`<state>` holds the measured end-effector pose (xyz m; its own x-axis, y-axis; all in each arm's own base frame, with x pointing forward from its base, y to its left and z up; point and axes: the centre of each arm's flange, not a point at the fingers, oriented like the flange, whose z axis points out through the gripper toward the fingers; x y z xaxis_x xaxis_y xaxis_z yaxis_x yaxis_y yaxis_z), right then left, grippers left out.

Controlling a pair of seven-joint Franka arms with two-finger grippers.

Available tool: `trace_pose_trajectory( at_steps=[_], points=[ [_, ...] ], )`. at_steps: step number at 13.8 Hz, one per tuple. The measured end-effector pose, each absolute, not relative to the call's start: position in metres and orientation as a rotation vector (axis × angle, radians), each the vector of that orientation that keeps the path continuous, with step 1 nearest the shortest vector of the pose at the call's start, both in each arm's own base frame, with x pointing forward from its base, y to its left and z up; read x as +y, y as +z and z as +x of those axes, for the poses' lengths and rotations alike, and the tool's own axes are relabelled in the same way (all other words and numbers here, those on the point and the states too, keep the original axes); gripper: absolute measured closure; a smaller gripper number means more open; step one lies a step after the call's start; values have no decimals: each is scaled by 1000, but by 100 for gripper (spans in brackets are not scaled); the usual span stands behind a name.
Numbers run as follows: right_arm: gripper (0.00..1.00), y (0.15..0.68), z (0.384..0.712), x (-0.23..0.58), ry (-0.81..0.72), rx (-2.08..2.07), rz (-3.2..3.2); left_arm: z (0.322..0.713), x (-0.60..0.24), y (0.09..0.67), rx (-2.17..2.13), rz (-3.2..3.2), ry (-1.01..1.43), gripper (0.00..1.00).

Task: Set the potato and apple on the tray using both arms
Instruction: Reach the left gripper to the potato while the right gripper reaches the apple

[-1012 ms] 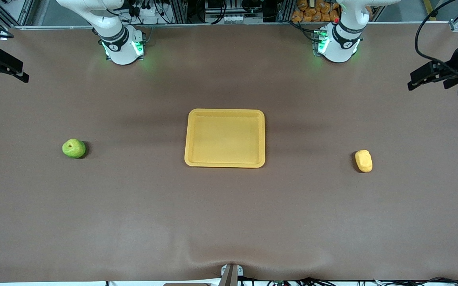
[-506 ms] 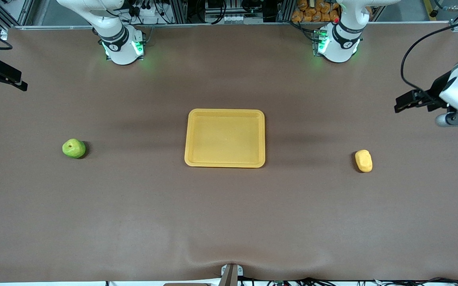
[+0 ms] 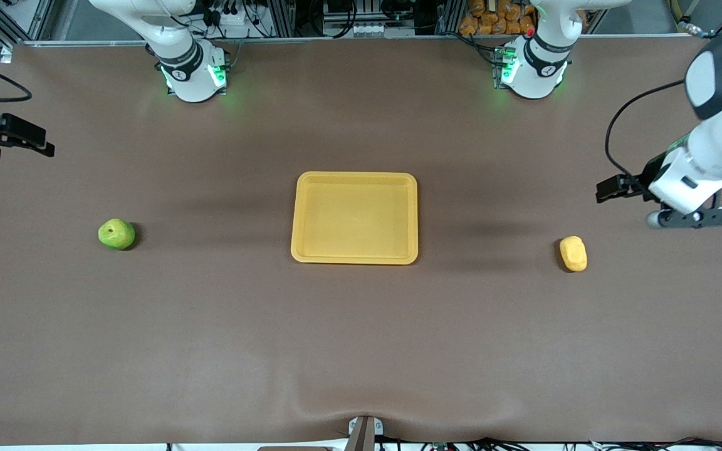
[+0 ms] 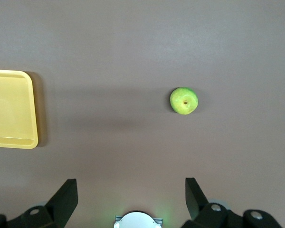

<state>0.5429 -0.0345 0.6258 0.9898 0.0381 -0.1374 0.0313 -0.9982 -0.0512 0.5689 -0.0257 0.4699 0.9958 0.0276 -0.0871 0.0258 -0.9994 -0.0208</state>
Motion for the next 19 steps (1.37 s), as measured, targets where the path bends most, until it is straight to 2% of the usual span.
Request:
trace_pose_trajectory(
  at_steps=[4,7,19],
  points=[
    [0,620,549,-37,207,-48,-3086,587,-26,412,-40,-3117,211,0],
    [0,605,560,-46,215,-24,-3084,596,-26,384,-39,-3123,180,0],
    [0,522,603,-70,314,30,-3081,600,-16,310,-12,-3101,40,0]
  ],
)
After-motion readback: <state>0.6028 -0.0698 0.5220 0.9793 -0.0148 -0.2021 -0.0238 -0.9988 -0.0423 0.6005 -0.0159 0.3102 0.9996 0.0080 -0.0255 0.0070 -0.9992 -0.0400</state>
